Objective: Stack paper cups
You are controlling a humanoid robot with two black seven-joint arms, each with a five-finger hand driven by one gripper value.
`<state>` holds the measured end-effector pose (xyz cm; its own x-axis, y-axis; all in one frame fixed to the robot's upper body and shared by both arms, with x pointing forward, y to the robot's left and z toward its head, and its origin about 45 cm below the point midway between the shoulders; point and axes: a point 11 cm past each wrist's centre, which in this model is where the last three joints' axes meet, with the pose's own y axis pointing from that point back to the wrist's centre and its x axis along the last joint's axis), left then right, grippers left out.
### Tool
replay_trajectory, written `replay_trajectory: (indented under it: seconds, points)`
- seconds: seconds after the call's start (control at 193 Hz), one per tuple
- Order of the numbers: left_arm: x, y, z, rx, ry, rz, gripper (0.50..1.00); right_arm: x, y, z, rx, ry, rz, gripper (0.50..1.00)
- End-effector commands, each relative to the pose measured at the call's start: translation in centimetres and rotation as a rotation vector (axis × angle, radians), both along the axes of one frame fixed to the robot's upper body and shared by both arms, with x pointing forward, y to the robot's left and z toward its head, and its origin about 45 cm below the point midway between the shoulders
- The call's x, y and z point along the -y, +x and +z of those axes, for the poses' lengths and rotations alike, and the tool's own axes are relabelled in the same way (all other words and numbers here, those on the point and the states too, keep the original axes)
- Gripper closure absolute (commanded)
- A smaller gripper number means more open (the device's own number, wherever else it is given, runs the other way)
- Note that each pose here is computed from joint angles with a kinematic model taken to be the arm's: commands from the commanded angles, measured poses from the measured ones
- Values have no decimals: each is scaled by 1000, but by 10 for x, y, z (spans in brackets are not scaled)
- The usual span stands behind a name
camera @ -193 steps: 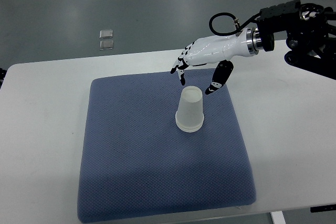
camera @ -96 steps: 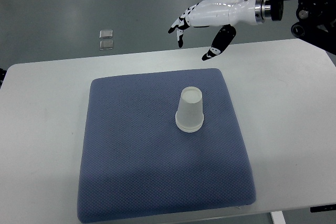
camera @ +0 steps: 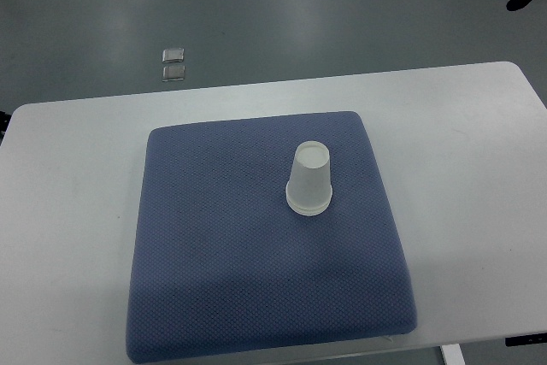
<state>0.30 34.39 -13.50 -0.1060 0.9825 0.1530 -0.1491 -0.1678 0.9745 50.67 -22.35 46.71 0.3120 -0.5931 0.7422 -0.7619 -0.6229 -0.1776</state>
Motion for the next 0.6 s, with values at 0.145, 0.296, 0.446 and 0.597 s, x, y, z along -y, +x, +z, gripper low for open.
replay_trajectory:
  seconds: [0.145,0.296,0.446,0.597]
  points:
    - [0,0,0,0,0,0,500,42,27,-37,-160,430,-238,599]
    - [0,0,0,0,0,-1,500,51,29,-80,-338,634,-324,599]
    - [0,0,0,0,0,-1,500,63,27,-116,-432,762,-440,597]
    - [0,0,0,0,0,0,500,45,19,-169,-611,911,-487,597]
